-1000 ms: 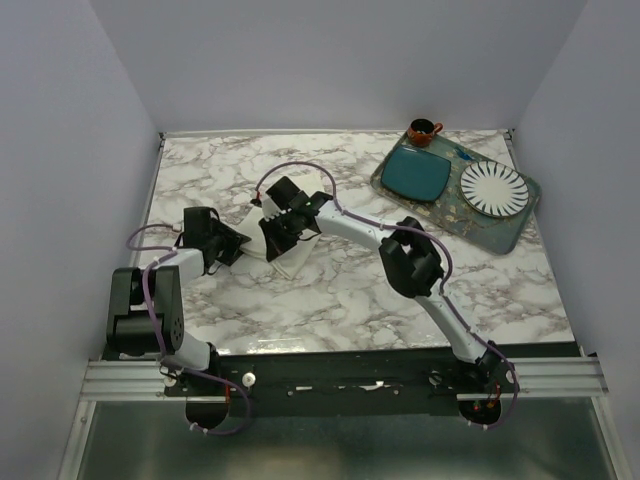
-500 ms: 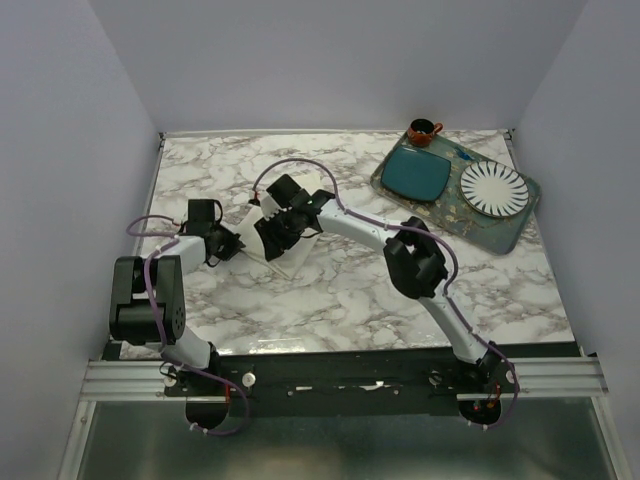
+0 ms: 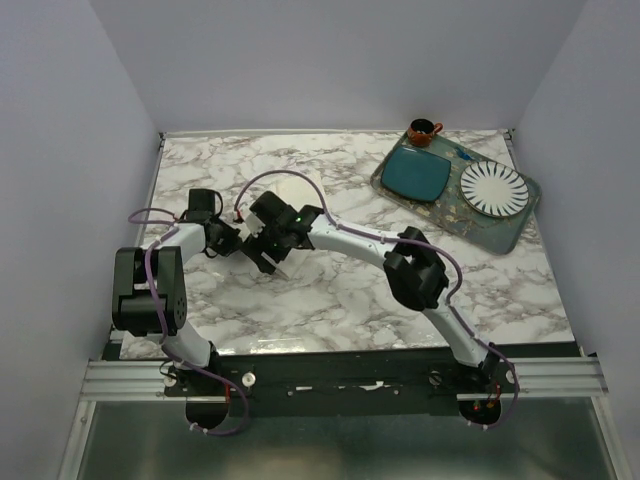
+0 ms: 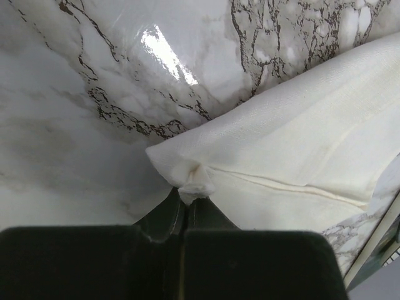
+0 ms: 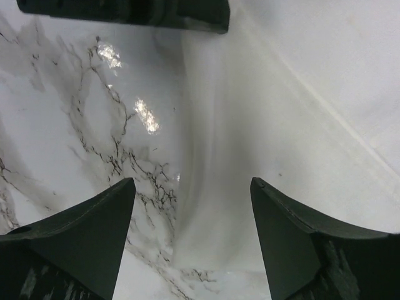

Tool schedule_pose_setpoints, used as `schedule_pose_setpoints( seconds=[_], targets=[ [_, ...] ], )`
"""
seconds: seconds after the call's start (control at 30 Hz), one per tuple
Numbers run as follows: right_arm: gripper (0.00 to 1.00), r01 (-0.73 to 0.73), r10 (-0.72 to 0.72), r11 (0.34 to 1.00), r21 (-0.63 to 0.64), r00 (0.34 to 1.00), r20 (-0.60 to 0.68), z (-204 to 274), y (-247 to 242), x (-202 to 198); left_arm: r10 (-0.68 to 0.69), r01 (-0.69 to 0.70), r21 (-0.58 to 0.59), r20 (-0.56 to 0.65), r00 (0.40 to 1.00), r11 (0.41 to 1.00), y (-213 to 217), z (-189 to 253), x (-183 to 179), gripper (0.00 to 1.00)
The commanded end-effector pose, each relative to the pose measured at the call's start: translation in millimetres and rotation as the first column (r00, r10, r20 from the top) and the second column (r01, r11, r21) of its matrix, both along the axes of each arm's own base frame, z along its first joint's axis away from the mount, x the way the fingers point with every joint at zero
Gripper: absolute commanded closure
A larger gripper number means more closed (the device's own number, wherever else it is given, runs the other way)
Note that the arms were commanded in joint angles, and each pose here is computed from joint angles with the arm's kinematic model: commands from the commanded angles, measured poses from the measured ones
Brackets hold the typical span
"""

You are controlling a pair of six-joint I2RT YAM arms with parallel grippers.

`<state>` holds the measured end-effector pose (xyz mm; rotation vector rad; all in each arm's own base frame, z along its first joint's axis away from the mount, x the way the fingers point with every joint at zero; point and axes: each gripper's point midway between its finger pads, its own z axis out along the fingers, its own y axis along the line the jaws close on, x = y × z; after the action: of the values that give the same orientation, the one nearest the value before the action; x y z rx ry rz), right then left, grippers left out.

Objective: Fold the napkin, place the utensils inside, and roll it up
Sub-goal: Roll the napkin with the utensil

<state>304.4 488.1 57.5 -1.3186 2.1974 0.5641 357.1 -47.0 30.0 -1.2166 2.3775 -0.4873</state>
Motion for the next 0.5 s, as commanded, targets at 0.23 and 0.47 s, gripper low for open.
schedule_pose_setpoints(
  seconds=[0.23, 0.47],
  targets=[
    [0.25, 0.104, -0.041, 0.978, -0.184, 0.948, 0.316, -36, -4, 11, -0.023, 0.020, -0.042, -0.062, 0.998, 0.999, -8, -5, -8, 1.00],
    [0.53, 0.124, -0.053, 0.971, -0.206, 0.946, 0.319, -50, -9, 14, -0.025, 0.023, -0.044, -0.059, 0.998, 0.999, -6, -6, -12, 1.00]
  ],
)
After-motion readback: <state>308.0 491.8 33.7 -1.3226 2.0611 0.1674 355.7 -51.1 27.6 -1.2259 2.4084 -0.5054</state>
